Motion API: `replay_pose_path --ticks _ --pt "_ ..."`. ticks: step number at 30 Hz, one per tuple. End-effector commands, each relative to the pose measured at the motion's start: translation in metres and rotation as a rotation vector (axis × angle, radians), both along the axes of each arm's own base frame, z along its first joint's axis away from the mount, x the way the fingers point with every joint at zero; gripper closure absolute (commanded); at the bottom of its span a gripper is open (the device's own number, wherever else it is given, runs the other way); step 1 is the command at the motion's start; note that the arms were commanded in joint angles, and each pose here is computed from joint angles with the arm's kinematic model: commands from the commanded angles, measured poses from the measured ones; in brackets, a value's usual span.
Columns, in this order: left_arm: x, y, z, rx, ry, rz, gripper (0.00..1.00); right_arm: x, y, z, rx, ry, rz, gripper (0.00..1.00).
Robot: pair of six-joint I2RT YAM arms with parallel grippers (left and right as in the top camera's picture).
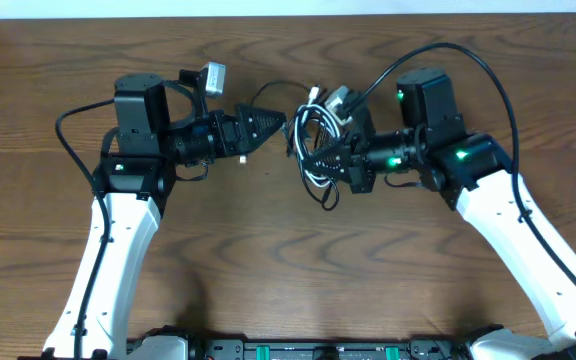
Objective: Untangle cables
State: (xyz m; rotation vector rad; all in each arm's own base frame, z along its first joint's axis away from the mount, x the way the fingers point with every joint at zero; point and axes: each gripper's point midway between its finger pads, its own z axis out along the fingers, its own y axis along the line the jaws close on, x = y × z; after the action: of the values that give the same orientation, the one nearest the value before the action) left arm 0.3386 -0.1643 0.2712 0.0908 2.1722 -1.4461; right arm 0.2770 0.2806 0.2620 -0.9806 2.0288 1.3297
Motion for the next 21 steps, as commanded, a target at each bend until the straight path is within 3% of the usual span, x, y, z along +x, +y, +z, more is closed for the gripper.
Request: replay_pose_path --ticks 1,15,21 --pt "-0.007 -0.007 0.014 -0.065 0.025 -0.057 0.06 -0.006 0.004 0.014 0.034 -0.072 0.055 0.99" --pt "-0.026 -0.041 0.034 -0.111 -0.07 -0.208 0.06 -0.01 0.01 0.012 0.023 -0.086 0.069 0.99" --pt "-0.023 -0.049 0.03 -0.078 -0.077 -0.183 0.06 -0.01 0.01 0.012 0.023 -0.086 0.069 0.99"
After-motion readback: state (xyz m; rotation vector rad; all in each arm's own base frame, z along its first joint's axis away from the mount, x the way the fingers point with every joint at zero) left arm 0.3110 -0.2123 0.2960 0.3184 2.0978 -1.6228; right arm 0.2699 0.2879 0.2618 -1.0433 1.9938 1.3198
